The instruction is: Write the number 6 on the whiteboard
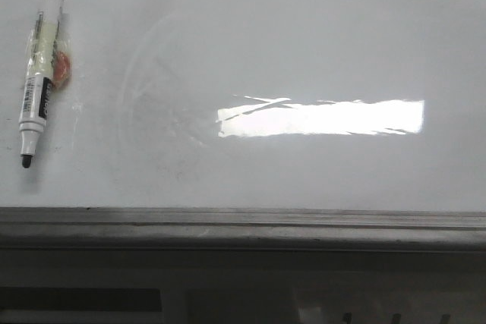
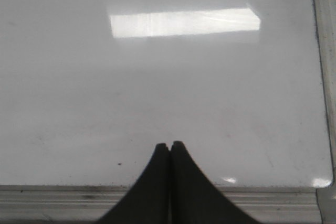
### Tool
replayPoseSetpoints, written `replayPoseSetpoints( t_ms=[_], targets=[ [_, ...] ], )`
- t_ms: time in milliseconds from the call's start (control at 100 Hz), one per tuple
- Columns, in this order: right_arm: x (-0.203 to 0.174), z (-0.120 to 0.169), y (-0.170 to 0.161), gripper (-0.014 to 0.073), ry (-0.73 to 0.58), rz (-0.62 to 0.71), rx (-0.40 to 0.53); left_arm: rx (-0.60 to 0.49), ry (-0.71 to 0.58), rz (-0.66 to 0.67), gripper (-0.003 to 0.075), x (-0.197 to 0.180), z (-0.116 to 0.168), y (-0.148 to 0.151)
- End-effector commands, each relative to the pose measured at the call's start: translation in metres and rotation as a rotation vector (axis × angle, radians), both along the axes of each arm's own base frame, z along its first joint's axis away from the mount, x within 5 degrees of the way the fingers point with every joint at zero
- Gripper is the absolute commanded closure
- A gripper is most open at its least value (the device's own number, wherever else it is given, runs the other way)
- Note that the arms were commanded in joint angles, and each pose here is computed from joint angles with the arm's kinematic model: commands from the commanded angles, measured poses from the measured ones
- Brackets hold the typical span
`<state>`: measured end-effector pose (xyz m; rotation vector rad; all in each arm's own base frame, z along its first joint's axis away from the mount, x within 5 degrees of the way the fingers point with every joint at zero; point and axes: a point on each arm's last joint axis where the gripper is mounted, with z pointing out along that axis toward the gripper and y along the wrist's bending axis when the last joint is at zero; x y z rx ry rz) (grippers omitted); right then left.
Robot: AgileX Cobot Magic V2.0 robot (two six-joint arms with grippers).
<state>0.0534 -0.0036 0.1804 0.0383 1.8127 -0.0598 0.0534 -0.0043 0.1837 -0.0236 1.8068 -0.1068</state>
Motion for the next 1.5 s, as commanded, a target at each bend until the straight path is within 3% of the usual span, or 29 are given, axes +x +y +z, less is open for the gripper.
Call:
replayPoseSetpoints(
  t_ms=[0,780,960,1130,1490],
  targets=[
    [0.000,-0.002,-0.001,0.0659,-0.021,-0.006,-0.020,-0.025,-0.054,-0.002,0.0741,0.000,-0.002,0.000],
    [0.000,-0.002,-0.001,0.0659,-0.021,-0.006,-0.020,0.033,-0.081,0.004,0.0741,0.000,0.000,0.001],
    [0.000,-0.002,-0.001,0.0659,-0.023,-0.006,-0.020,0.140,-0.098,0.010,0.0741,0.001,0.001,0.004],
    [0.001,0.006,-0.001,0.0659,-0.109,-0.005,-0.027,0.151,-0.179,0.010,0.0741,0.001,0.009,0.003],
    [0.002,0.016,0.000,0.0659,-0.221,-0.003,-0.011,0.148,-0.203,0.010,0.0741,0.001,0.011,0.003]
  ],
)
